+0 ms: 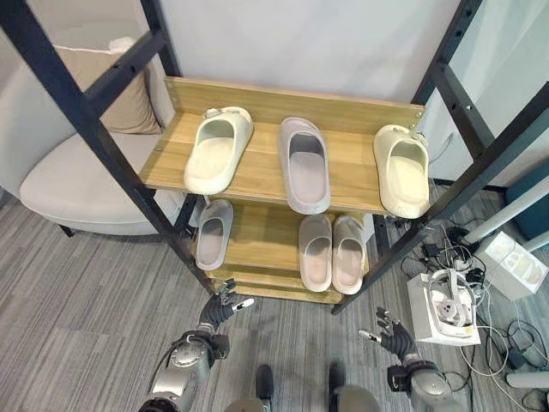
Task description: Arrange the slippers neatly on the shoe rack.
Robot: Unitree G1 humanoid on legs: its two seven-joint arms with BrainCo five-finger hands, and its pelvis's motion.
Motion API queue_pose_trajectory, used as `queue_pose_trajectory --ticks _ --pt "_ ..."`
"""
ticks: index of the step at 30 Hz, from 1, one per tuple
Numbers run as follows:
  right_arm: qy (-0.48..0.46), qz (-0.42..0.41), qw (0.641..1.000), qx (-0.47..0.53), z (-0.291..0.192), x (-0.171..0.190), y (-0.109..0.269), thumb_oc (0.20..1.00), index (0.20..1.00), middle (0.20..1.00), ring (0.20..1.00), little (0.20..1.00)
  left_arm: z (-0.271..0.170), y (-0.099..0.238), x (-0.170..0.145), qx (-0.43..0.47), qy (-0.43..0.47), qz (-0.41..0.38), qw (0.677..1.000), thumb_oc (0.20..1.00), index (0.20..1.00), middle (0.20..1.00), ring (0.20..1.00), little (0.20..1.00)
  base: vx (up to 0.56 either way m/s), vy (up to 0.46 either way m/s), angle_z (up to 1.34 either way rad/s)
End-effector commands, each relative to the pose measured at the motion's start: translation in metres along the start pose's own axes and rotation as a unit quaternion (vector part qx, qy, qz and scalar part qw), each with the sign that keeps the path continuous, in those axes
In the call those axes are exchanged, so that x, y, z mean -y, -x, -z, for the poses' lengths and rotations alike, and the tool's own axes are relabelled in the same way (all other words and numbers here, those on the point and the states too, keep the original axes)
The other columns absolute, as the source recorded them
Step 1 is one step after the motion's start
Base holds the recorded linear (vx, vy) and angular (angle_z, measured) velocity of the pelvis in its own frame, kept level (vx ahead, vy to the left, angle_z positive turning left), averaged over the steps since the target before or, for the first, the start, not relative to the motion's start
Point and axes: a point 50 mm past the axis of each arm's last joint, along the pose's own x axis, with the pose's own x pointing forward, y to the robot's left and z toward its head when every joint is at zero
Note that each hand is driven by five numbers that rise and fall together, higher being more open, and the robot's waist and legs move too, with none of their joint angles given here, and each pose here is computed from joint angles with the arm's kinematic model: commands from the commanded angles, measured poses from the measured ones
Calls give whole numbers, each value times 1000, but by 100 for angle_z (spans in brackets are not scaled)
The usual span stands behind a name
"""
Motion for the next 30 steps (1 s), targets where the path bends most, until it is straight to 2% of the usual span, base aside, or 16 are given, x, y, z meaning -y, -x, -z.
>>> queue_pose_trajectory --ticks 1,8,13,18,24,27,30 --pt "2 20 999 40 -17 15 -1 1000 1000 1000 1000 1000 -28 -5 5 71 15 12 997 1000 1000 1000 1000 1000 53 -107 24" --pt "13 39 998 50 -23 34 -2 1000 1000 1000 1000 1000 -25 -4 13 66 30 24 997 1000 1000 1000 1000 1000 -26 -34 7" --pt "10 54 997 48 -22 42 0 1000 1000 1000 1000 1000 -27 -6 24 68 19 44 997 1000 1000 1000 1000 1000 64 333 3" --pt "4 38 999 33 -15 29 0 1000 1000 1000 1000 1000 -34 -7 32 80 -5 70 994 1000 1000 1000 1000 1000 -8 338 -1" --pt "23 22 999 32 -17 14 -5 1000 1000 1000 1000 1000 -35 -10 21 78 -11 51 996 1000 1000 1000 1000 1000 -104 157 -19" --pt "70 15 996 50 -25 13 -5 1000 1000 1000 1000 1000 -36 -9 15 81 -7 45 996 1000 1000 1000 1000 1000 -92 99 -31" --pt "175 -31 977 121 -51 1 3 1000 1000 1000 1000 1000 -28 -5 12 68 -11 43 997 1000 1000 1000 1000 1000 -23 1 -31"
